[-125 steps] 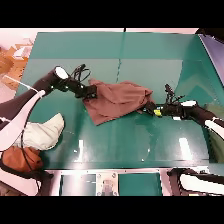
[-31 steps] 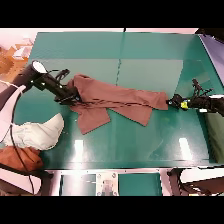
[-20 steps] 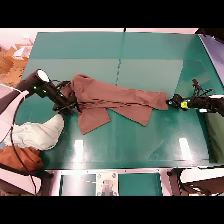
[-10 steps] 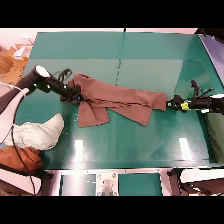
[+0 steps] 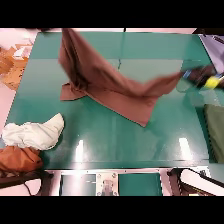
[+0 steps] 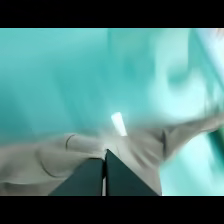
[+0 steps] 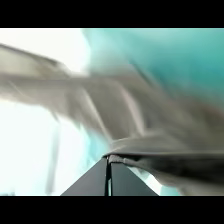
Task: Fold the shirts.
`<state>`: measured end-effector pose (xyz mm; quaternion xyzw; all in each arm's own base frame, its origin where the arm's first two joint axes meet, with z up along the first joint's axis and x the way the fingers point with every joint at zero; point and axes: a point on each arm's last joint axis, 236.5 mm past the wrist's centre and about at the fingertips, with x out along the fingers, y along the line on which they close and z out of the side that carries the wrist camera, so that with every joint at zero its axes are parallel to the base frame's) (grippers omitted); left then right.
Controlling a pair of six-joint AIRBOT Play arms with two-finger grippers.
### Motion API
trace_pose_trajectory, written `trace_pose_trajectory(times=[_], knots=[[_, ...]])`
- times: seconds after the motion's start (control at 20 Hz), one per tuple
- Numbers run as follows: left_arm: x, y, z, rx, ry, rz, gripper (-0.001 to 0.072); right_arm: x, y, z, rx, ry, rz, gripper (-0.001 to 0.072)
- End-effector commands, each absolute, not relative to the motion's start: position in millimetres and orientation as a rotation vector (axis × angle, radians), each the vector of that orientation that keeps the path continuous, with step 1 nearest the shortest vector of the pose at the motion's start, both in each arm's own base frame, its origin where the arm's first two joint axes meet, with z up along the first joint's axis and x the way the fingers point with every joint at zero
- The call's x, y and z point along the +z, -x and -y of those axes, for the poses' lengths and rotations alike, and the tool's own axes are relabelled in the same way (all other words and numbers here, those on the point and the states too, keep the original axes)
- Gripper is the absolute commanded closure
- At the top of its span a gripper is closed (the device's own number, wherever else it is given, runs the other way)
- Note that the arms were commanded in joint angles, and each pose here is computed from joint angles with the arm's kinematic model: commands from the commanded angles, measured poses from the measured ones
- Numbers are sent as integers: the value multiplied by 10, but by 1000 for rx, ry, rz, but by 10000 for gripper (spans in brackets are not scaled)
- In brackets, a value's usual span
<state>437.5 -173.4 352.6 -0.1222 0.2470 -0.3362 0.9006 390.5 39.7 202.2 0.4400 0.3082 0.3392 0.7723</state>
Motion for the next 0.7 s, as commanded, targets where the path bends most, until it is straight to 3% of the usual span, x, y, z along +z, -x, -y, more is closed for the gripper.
trace_pose_trajectory(times=[0.0, 0.15, 0.35, 0.5, 0.65], knots=[[5299, -3662, 1427, -608, 214, 38, 683, 4229, -3496, -343, 964, -962, -68, 698], [6043, -2886, 1126, -508, 153, 308, 683, 5291, -2999, -229, 905, -786, 224, 698], [6422, -2140, 867, -403, 69, 471, 683, 6032, -2392, -141, 696, -577, 484, 699], [6492, -1938, 756, -348, 30, 509, 683, 6216, -2128, -63, 539, -485, 588, 699], [6330, -2095, 718, -318, 1, 444, 682, 6126, -2223, -5, 478, -449, 554, 699]])
